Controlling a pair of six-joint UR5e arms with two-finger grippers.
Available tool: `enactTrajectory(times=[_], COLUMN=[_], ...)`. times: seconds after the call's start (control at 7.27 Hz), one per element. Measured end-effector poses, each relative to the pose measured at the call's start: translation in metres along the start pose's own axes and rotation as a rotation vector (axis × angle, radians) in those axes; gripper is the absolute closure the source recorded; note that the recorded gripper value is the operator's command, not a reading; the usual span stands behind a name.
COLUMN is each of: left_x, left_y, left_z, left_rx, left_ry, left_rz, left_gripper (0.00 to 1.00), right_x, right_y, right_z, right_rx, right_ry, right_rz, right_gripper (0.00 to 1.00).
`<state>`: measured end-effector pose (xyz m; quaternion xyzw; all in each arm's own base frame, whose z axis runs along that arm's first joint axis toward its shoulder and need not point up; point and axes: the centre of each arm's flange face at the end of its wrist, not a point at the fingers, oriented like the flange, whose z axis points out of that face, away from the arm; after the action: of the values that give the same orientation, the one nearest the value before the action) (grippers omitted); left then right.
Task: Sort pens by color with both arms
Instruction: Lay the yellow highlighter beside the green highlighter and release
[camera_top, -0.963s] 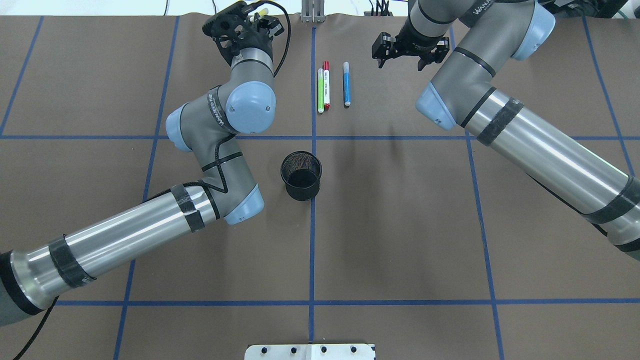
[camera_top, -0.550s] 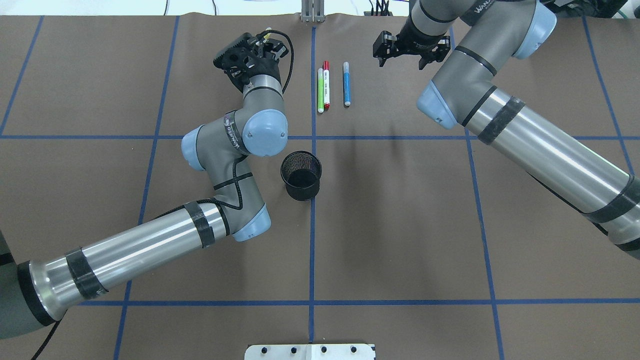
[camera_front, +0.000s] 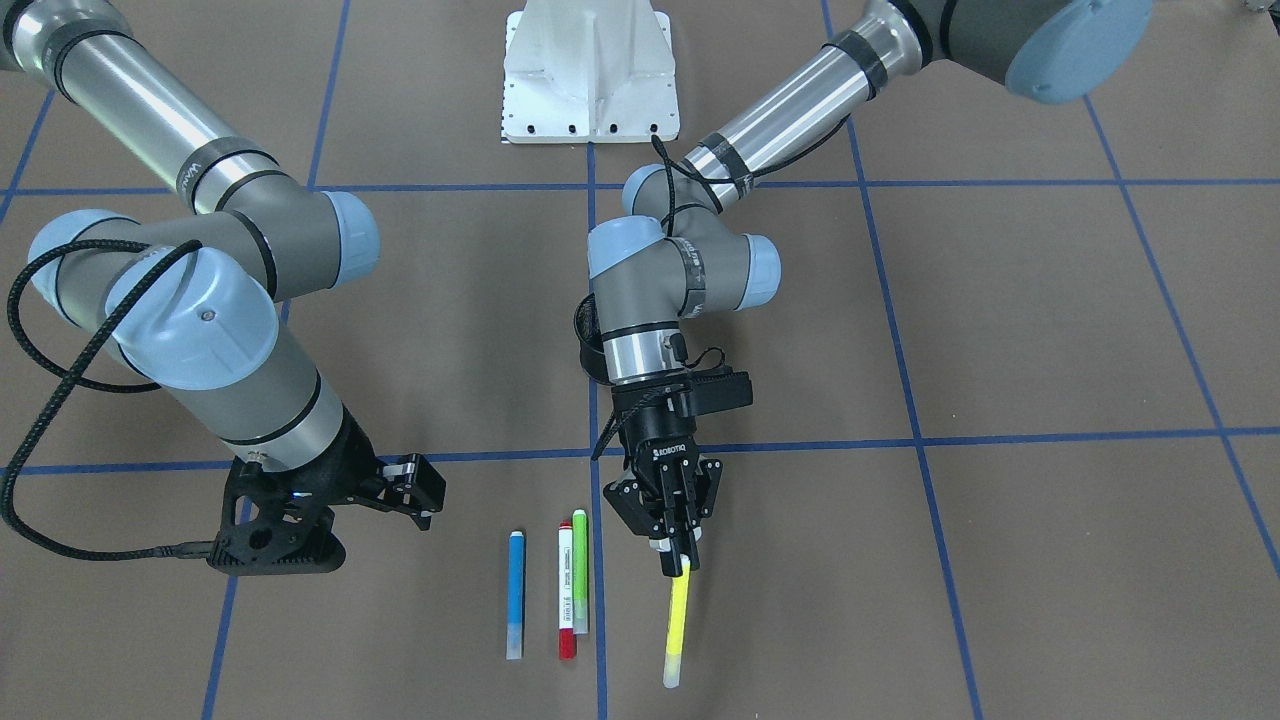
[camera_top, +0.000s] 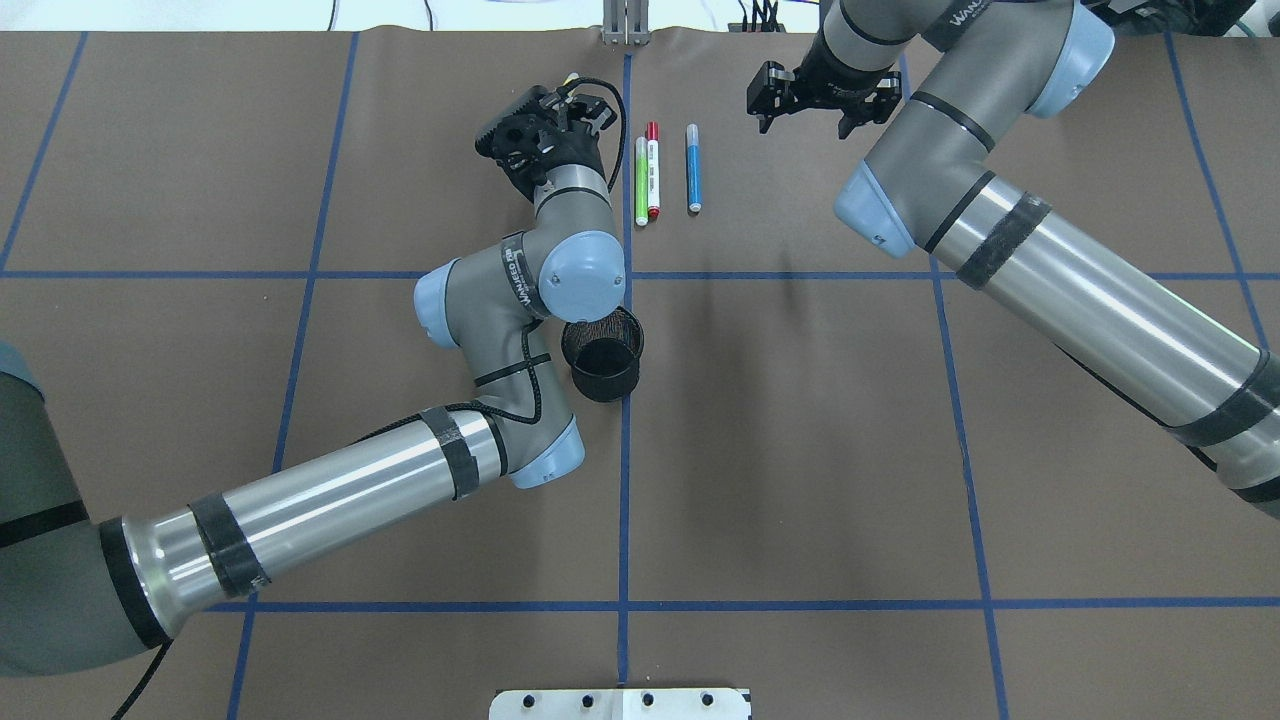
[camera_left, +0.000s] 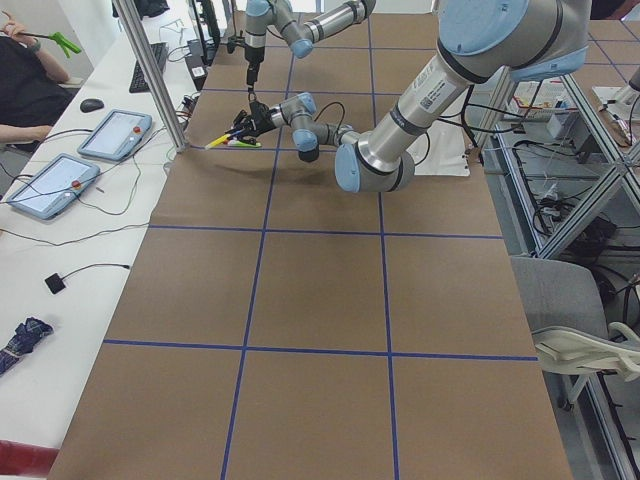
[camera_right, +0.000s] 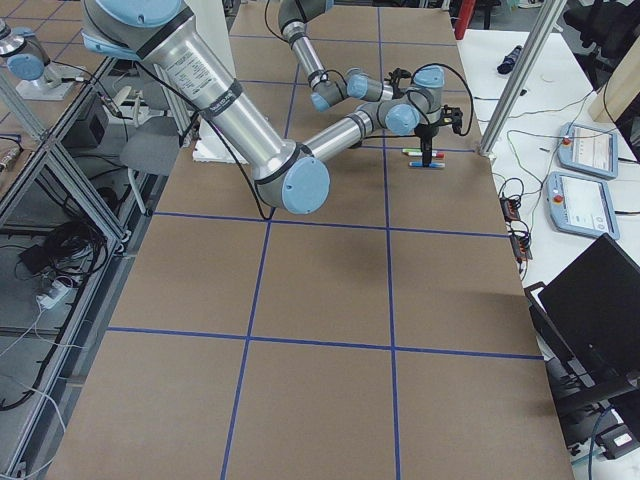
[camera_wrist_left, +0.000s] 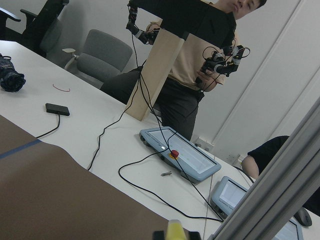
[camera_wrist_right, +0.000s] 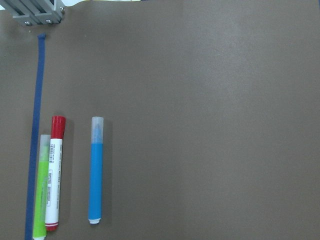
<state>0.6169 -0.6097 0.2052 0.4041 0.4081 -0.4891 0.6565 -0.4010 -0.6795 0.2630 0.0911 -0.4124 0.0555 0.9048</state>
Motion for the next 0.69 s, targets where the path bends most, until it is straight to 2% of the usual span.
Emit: enactTrajectory(times=[0.28, 0.41, 0.55, 0.69], left_x=[0.005, 0.007, 0.012, 0.016], left_y=[0.003, 0.004, 0.004, 0.005], left_z=[0.001, 0.001, 0.001, 0.002], left_rx=[-0.001, -0.001, -0.001, 0.000], left_ry=[-0.002, -0.001, 0.001, -0.002], left_rz=[-0.011, -0.014, -0.018, -0.015], left_gripper=[0.98, 0.47, 0.13, 0.00], right_x=[0.000, 0.000, 0.000, 0.000], right_y=[0.000, 0.000, 0.000, 0.000], right_z=[0.000, 0.000, 0.000, 0.000], right_rx=[0.001, 0.001, 0.001, 0.001], right_ry=[-0.001, -0.001, -0.001, -0.001], right_rz=[0.000, -0.001, -0.001, -0.001], right_gripper=[0.00, 0.00, 0.00, 0.00])
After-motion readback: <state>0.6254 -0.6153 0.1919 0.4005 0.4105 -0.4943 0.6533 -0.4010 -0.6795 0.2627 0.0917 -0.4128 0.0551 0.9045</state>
